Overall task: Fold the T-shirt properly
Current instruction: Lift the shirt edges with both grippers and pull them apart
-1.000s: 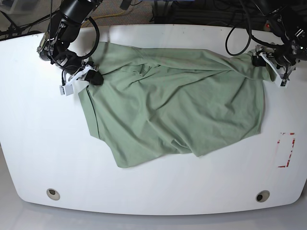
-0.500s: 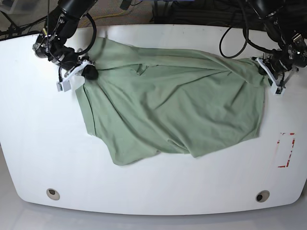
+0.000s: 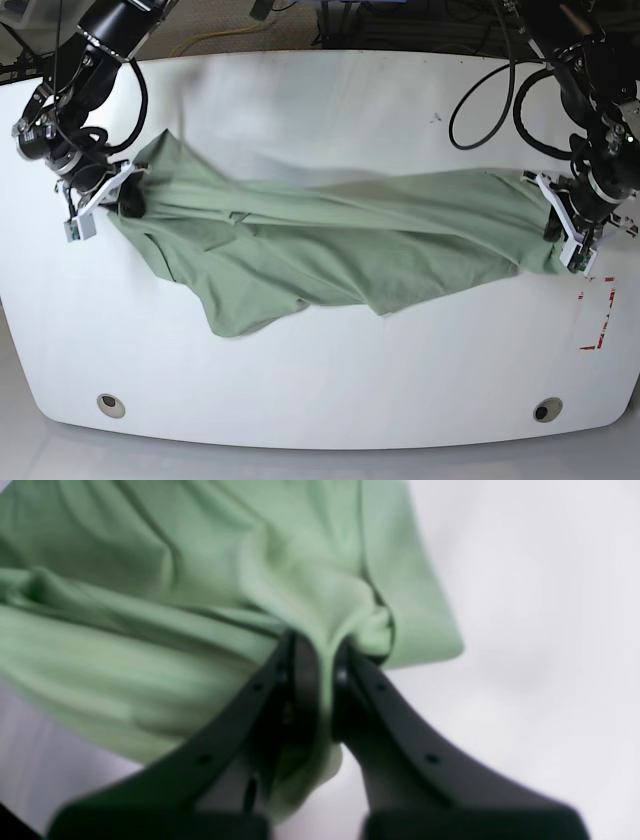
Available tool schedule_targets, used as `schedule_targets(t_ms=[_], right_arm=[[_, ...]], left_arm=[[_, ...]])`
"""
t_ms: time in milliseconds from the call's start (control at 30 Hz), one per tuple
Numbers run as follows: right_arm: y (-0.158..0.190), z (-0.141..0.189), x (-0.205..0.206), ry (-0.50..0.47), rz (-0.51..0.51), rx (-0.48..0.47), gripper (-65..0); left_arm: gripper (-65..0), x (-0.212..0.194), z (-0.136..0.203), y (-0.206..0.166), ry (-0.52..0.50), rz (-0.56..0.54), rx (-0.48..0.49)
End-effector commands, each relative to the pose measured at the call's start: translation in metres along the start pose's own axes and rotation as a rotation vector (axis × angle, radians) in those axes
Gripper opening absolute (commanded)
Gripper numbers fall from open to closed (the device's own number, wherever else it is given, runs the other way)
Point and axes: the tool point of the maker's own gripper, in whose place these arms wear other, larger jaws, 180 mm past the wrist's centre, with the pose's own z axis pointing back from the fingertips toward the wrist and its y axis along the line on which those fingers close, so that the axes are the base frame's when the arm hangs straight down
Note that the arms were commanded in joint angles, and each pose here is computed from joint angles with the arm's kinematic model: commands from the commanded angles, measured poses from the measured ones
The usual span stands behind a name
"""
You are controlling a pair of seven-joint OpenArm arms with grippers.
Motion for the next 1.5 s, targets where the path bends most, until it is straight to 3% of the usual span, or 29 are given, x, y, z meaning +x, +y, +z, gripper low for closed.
schedule_targets(t_ms=[0,400,633,1033,1267,1467], right_arm=[[-0.005,0.005,0.034,-0.046,0.090,-0.018,-65.0],[0.037,0.003,0.169,-0.234,0.356,0.036,-65.0],[0.050,0.012,0.241,-0.274,0.540,-0.054,-65.0],[0.037,0.052,0.362,-0.423,0.555,-0.088,-65.0],[0.052,0.105,0.426,-0.538,0.626,-0.134,-65.0],[0.059,0.118,0.436,-0.537,0.658,-0.154,-65.0]], left_arm=[[-65.0,0.027,0.006,0.017,-0.057,-0.032,0.056],[-65.0,0.158,0.025,0.025,-0.344,-0.154,0.094],[-65.0,0.213,0.059,0.051,-0.490,-0.164,0.178],[-65.0,0.277,0.116,0.093,-0.671,-0.186,0.291],[-65.0,0.306,0.160,0.140,-0.763,-0.183,0.377],[-65.0,0.311,0.155,0.151,-0.766,-0.209,0.360]])
